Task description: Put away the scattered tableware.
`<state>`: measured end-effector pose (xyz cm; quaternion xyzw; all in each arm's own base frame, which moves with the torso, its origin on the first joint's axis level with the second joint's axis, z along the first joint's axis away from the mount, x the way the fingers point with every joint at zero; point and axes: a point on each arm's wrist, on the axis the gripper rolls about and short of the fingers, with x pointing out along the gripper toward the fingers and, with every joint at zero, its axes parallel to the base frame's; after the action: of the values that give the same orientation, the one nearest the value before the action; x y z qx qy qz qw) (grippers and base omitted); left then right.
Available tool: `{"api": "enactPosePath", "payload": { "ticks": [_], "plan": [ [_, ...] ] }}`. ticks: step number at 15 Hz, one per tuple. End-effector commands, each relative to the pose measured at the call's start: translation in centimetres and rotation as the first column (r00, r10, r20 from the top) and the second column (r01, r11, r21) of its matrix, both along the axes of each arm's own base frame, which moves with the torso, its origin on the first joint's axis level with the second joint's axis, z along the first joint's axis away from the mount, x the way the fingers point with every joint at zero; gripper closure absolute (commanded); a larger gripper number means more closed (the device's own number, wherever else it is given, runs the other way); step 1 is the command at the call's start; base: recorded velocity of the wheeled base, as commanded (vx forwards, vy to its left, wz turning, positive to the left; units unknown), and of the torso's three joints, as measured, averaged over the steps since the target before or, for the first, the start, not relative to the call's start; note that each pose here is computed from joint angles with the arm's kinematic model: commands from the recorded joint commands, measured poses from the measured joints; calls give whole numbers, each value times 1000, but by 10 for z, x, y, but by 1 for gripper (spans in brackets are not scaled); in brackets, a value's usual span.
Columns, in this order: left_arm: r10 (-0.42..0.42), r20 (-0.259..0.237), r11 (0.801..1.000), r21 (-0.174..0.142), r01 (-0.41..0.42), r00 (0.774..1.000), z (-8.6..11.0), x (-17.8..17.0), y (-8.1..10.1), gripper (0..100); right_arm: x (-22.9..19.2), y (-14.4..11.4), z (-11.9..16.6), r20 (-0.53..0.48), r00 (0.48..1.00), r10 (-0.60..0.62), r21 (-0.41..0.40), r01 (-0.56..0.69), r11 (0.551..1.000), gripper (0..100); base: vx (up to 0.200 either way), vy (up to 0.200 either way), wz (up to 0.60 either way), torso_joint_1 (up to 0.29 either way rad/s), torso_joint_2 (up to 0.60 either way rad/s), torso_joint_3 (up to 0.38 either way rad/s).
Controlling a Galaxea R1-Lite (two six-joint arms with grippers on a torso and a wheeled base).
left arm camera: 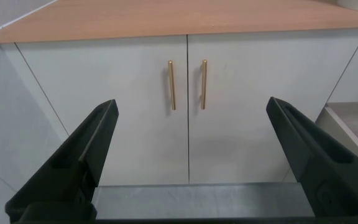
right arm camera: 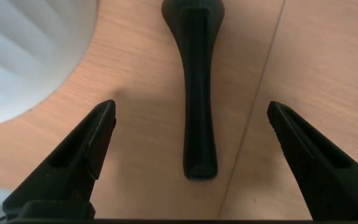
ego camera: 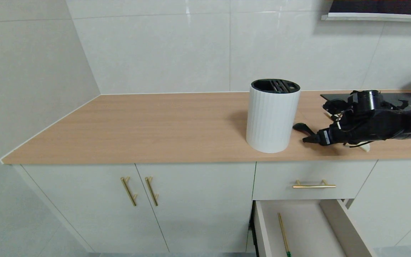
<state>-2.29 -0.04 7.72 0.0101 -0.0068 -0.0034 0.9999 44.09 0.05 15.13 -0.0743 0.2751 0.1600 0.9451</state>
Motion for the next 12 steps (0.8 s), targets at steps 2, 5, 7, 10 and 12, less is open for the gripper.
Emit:
{"api": "enactPosePath", "payload": {
  "ticks": [2,5,7,10,12],
  "plan": [
    [-1,0,1000,0,1,1000,0,0,0,0,5,0,-7,-7,1000,2,0,-2,1000,0,0,0,0,0,0,0],
    [-1,0,1000,0,1,1000,0,0,0,0,7,1,-8,-5,1000,18,12,-18,1000,100,0,0,0,0,0,0],
    [1,0,1000,0,-1,1000,0,0,0,0,8,0,-9,-8,1000,26,25,-26,999,100,0,0,0,0,0,0],
    [-1,0,1000,0,1,1000,0,0,0,0,7,0,-9,-8,1000,26,25,-26,999,100,0,0,0,0,0,0],
    [-1,0,1000,0,1,1000,0,0,0,0,6,0,-6,-2,1000,25,24,-25,999,100,0,0,0,0,0,0]
  ]
}}
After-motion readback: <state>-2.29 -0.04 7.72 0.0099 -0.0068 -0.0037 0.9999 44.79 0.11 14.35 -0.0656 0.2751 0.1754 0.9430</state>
